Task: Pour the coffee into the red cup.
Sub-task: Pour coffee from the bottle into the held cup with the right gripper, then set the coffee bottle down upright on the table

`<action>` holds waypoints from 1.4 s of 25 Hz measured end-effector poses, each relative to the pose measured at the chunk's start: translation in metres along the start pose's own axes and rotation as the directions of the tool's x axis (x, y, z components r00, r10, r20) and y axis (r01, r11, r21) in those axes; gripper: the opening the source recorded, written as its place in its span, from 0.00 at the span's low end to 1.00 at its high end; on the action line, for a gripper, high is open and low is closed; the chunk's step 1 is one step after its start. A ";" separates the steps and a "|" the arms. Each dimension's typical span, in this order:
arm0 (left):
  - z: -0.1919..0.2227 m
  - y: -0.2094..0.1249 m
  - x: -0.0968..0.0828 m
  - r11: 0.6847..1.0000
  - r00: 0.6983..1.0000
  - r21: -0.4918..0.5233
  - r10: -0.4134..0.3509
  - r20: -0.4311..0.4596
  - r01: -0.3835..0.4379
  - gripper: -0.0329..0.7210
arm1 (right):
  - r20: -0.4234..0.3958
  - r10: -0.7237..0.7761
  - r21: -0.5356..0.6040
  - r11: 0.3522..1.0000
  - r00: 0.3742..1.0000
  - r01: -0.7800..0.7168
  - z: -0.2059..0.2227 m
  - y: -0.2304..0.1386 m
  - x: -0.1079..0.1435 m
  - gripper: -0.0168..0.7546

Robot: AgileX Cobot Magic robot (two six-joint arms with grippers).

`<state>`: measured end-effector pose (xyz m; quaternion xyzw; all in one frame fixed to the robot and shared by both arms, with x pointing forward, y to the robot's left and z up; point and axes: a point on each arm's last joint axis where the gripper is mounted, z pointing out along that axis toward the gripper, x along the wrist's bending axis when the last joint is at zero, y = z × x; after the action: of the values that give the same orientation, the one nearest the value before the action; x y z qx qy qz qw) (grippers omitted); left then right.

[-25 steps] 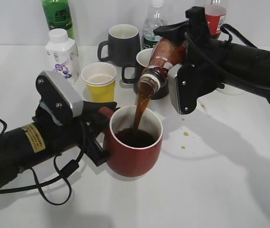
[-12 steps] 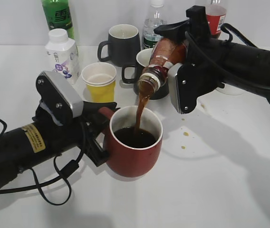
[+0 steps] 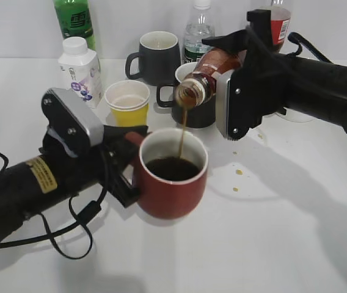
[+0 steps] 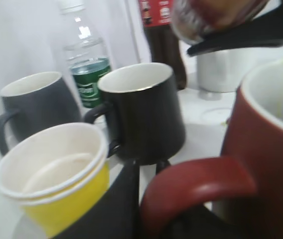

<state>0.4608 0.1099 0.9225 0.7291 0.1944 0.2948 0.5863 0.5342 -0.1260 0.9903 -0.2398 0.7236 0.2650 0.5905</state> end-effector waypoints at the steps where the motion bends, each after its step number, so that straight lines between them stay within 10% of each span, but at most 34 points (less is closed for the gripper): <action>1: 0.000 0.001 0.002 1.000 1.000 -0.007 -0.009 -0.018 0.008 0.14 | -0.008 0.025 0.003 1.000 1.000 -0.025 0.000 0.000 0.001 0.68; 10: -0.001 0.001 0.012 0.998 0.990 -0.021 -0.060 -0.126 0.058 0.14 | -0.005 0.379 0.013 0.925 0.925 -0.379 0.002 -0.001 -0.003 0.68; 18: -0.022 0.011 0.027 0.989 0.943 -0.052 -0.144 -0.301 0.135 0.14 | 0.112 0.777 -0.020 0.625 0.620 -0.780 0.006 -0.008 -0.019 0.68; 25: -0.051 0.029 0.044 0.985 0.857 -0.111 -0.169 -0.487 0.131 0.14 | 0.353 0.893 -0.050 0.315 0.279 -0.948 0.001 -0.030 -0.026 0.68; 35: -0.069 0.021 0.072 0.982 0.694 -0.081 -0.177 -0.698 0.169 0.14 | 0.497 0.866 0.026 0.038 0.046 -0.999 -0.012 -0.045 0.001 0.68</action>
<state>0.4679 0.2014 0.9668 0.5375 0.4685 0.4941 0.4974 0.5547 -0.1678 0.9866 0.4733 0.6107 0.4860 0.4084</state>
